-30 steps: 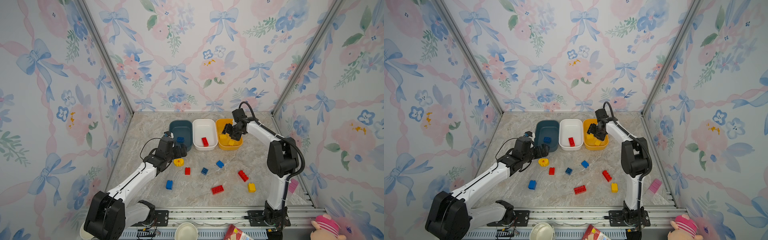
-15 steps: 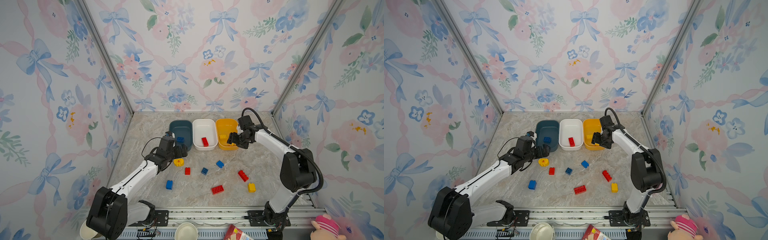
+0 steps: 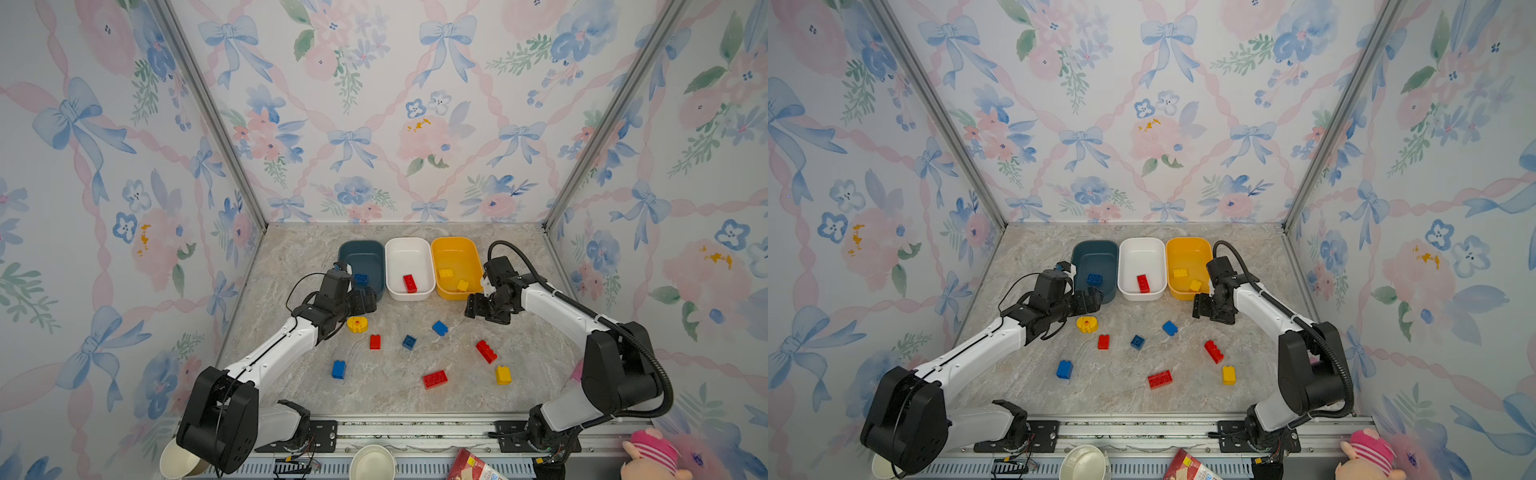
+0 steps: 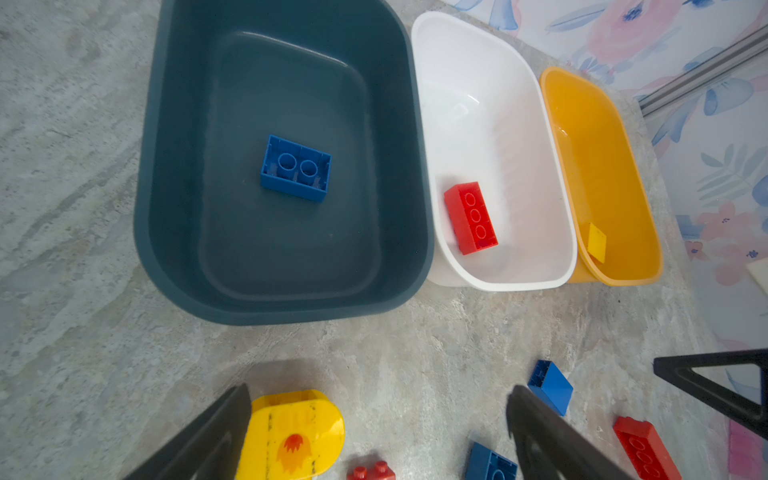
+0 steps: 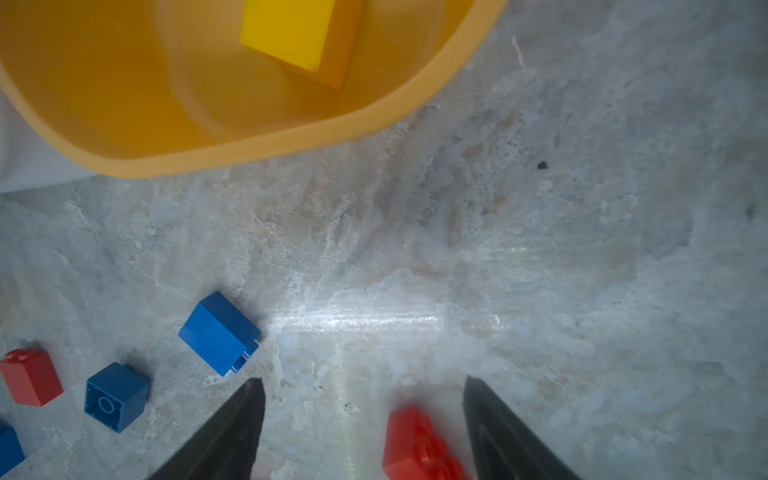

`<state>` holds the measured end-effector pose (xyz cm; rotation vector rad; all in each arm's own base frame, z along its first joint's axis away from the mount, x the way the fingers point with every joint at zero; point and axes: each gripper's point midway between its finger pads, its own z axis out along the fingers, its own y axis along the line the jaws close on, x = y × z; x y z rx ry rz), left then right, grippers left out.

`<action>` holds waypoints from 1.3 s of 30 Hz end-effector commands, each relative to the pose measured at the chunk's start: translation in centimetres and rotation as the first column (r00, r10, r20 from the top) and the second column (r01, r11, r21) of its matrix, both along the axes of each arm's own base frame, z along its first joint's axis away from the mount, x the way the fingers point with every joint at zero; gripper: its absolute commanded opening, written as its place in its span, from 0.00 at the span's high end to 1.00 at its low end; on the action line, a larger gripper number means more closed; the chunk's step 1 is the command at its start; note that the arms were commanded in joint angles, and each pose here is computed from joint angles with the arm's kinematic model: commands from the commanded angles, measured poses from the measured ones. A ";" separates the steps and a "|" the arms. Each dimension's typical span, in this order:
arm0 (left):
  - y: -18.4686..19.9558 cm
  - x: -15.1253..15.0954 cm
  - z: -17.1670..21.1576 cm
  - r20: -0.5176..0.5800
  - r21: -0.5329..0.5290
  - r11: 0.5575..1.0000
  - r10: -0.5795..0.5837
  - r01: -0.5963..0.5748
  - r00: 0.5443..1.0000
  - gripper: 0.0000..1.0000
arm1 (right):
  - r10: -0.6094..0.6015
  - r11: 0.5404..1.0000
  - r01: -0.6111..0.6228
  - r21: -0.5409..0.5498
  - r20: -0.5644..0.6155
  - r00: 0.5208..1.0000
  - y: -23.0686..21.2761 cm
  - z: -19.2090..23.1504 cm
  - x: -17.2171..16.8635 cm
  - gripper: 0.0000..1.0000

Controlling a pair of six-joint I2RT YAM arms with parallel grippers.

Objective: Sort the legos into containers by color
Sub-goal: 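Move the right gripper back down to a red brick and grasp it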

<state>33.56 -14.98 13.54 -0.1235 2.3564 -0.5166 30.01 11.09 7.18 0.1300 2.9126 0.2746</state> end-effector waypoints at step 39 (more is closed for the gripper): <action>-1.0 1.0 0.6 0.028 0.005 0.999 -0.049 0.049 0.998 0.02 | 0.118 0.958 -0.147 -0.245 -0.132 0.984 -2.0 -4.5 -8.1 0.49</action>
